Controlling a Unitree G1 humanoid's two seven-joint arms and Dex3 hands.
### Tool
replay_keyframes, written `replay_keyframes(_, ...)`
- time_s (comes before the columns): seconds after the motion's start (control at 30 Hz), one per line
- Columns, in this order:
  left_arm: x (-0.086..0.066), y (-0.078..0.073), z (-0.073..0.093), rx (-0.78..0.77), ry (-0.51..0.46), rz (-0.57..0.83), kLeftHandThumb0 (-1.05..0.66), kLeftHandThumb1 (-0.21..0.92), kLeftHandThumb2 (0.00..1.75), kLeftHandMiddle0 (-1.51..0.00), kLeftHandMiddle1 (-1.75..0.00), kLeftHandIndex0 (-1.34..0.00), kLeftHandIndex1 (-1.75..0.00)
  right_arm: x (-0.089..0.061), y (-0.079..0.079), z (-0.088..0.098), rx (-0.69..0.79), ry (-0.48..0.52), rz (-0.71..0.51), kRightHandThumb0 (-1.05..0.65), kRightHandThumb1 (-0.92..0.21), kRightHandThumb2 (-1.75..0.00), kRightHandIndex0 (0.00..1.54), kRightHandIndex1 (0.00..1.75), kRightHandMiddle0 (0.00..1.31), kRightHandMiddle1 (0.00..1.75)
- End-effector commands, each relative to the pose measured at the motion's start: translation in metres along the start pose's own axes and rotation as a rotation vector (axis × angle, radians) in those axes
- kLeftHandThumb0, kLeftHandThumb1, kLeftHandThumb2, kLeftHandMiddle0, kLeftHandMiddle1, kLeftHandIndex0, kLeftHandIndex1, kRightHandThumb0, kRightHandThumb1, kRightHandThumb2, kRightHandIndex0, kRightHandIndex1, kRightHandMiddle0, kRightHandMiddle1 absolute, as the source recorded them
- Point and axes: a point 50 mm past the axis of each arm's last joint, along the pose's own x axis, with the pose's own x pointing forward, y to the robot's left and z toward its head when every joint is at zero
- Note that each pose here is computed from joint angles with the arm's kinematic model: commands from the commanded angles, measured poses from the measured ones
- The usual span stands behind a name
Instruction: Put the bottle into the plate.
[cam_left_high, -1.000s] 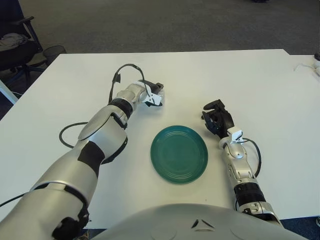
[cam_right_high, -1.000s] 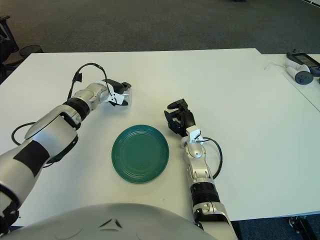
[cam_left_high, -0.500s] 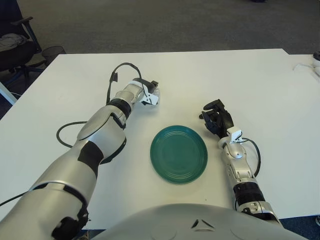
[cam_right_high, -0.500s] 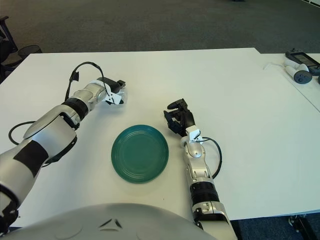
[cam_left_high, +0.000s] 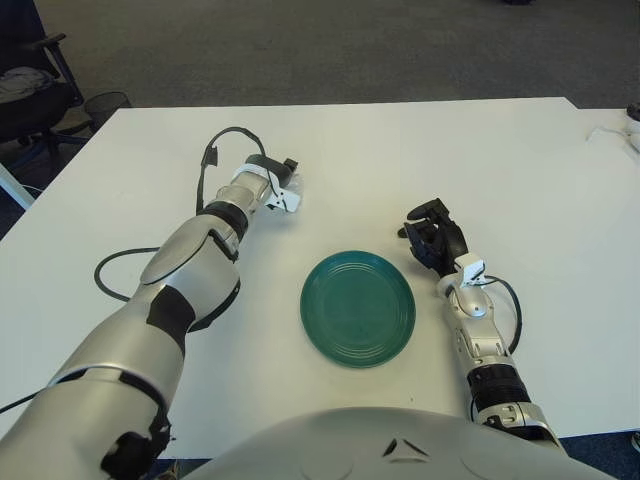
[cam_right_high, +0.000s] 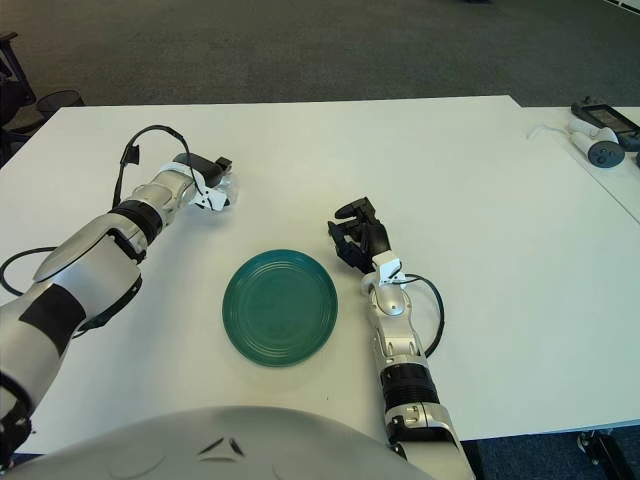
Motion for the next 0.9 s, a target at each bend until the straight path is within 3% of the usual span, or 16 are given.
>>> replay_keyframes(0.0, -0.007, -0.054, 0.004, 0.054, -0.004, -0.159, -0.73, 0.9, 0.27, -0.34, -0.6, 0.0, -0.89, -0.029, 0.0, -0.047, 0.018, 0.248, -0.004, -0.01, -0.92, -0.39, 0.43, 1.32, 0.16, 1.75)
replay_keyframes(0.33, -0.009, -0.062, 0.003, 0.083, 0.0, -0.141, -0.68, 0.86, 0.25, -0.37, -0.71, 0.0, -1.03, -0.03, 0.0, -0.046, 0.02, 0.244, -0.003, -0.01, -0.92, -0.39, 0.43, 1.32, 0.17, 1.75)
replay_keyframes(0.47, -0.01, -0.066, 0.004, 0.069, 0.001, -0.136, -0.65, 0.84, 0.28, -0.39, -0.76, -0.07, -1.28, -0.03, 0.0, -0.046, 0.017, 0.247, -0.005, -0.01, -0.92, -0.39, 0.43, 1.32, 0.17, 1.75)
replay_keyframes(0.73, -0.011, -0.074, 0.007, -0.019, -0.003, -0.126, -0.6, 0.73, 0.47, -0.37, -0.84, -0.18, -1.61, -0.03, -0.001, -0.047, 0.014, 0.252, -0.003, -0.01, -0.92, -0.39, 0.43, 1.32, 0.17, 1.75)
replay_keyframes(0.87, -0.012, -0.075, 0.008, -0.054, -0.01, -0.118, -0.45, 0.65, 0.72, -0.39, -0.87, -0.41, -1.6, -0.03, -0.001, -0.047, 0.019, 0.25, 0.002, -0.01, -0.92, -0.39, 0.43, 1.31, 0.17, 1.75)
